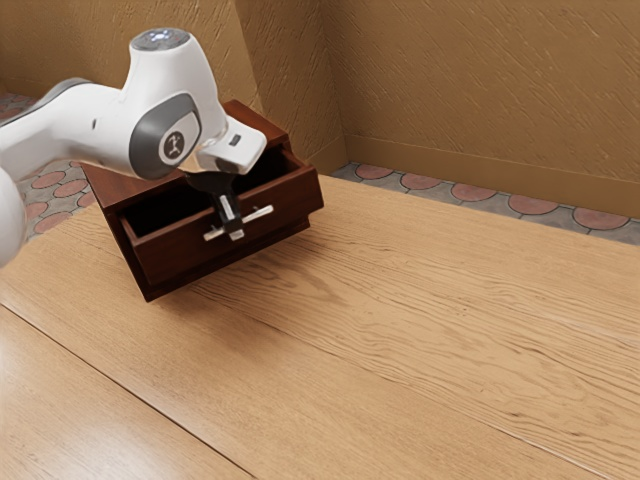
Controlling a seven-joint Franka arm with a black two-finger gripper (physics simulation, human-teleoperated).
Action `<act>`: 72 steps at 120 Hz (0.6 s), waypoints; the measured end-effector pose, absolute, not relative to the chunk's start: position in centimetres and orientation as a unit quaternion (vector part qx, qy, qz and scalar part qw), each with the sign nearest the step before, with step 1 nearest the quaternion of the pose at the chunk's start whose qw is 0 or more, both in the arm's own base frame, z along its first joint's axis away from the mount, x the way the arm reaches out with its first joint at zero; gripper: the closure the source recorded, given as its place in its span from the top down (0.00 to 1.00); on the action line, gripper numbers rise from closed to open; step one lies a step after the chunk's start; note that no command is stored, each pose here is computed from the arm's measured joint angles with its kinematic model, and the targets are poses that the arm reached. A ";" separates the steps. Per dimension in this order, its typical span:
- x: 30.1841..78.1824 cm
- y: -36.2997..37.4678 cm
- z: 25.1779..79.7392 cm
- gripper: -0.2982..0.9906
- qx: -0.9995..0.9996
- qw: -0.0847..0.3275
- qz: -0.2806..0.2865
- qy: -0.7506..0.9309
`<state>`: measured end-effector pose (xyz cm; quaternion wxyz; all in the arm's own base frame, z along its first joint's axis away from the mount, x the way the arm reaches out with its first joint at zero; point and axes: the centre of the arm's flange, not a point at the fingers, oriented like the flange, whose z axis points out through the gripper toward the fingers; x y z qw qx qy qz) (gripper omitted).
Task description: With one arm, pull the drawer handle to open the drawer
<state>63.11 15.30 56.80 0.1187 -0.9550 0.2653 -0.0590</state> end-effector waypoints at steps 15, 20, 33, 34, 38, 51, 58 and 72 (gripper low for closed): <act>62.3 14.3 56.7 0.28 -0.955 0.117 -0.058 0.267; 62.0 14.0 56.8 0.28 -0.955 0.117 -0.058 0.267; 61.6 12.7 57.1 0.27 -0.953 0.116 -0.062 0.271; 61.6 12.6 57.1 0.27 -0.953 0.116 -0.062 0.272; 61.7 12.1 57.0 0.28 -0.953 0.114 -0.061 0.274; 61.6 10.9 56.8 0.28 -0.952 0.112 -0.061 0.278; 61.4 10.3 56.7 0.28 -0.952 0.111 -0.061 0.280; 61.0 9.5 57.1 0.28 -0.951 0.112 -0.064 0.280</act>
